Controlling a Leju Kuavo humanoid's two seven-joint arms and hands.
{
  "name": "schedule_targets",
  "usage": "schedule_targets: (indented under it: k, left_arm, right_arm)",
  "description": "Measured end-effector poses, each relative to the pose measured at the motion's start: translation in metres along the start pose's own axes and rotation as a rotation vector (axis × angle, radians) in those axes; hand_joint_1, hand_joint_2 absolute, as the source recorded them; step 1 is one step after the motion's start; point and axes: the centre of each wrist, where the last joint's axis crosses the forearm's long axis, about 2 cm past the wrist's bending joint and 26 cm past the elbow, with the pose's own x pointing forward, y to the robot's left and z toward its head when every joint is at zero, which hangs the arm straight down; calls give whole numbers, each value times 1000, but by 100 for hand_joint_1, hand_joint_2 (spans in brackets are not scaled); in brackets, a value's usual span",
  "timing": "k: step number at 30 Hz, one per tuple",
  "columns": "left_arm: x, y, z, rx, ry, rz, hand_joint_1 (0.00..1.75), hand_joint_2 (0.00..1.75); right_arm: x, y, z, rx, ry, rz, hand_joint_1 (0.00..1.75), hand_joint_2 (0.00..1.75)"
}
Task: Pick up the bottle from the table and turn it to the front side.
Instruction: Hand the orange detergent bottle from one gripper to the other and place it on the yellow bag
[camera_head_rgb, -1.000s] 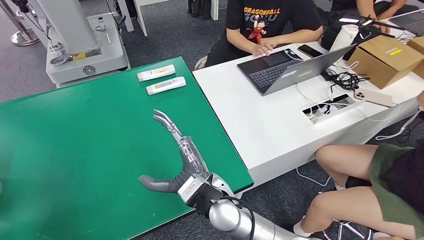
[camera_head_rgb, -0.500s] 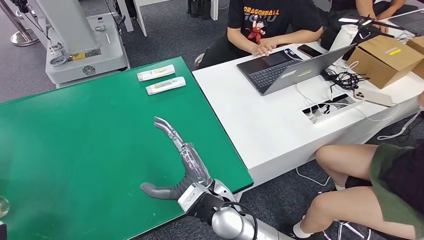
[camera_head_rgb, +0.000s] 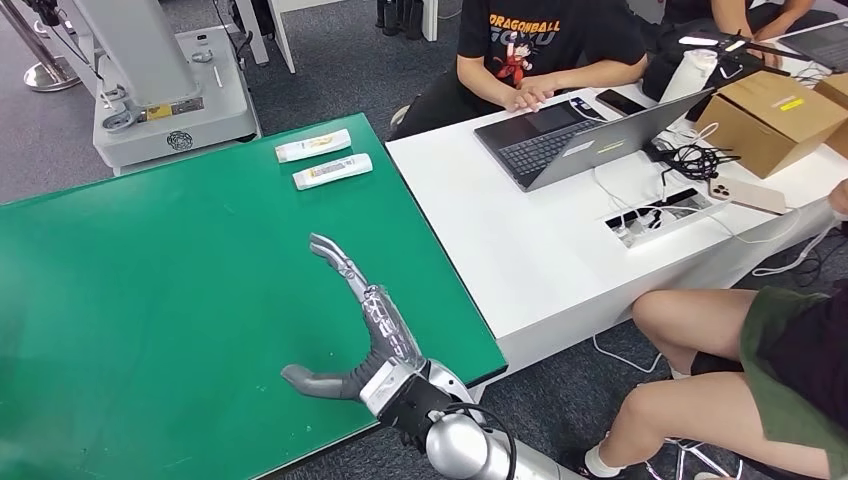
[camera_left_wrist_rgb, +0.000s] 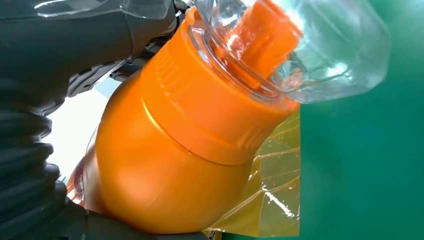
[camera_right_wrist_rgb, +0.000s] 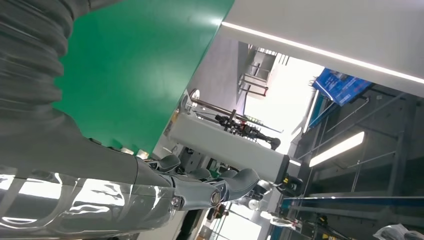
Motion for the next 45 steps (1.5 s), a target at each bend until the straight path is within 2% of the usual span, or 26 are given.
schedule_targets:
  k: [5,6,9,10,14,19,29,45]
  left_arm:
    - [1,-2,-1,-3,2,-5,175,175]
    - [1,-2,-2,-2,3,-7,137,175]
    - [4,-6,-4,11,17,-16,6,175]
    - [5,-9,-5,26,23,-25,0,175]
    - [17,-25,-10,92,26,-64,0,175]
    - [26,-36,-14,82,17,-60,0,175]
    - [37,-35,-23,87,15,-83,0,175]
    - [38,-36,-24,110,33,-71,0,175]
  right_arm:
    - [0,0,1,-4,6,3,0,175]
    - [0,0,2,-4,8,3,0,175]
    - [-1,0,4,-1,11,1,0,175]
    - [-1,0,4,1,12,1,0,175]
    - [-2,0,4,2,14,1,0,175]
    - [-2,0,4,2,14,2,0,175]
    - [-2,0,3,-20,22,12,0,175]
    - [-2,0,5,-31,37,16,0,175]
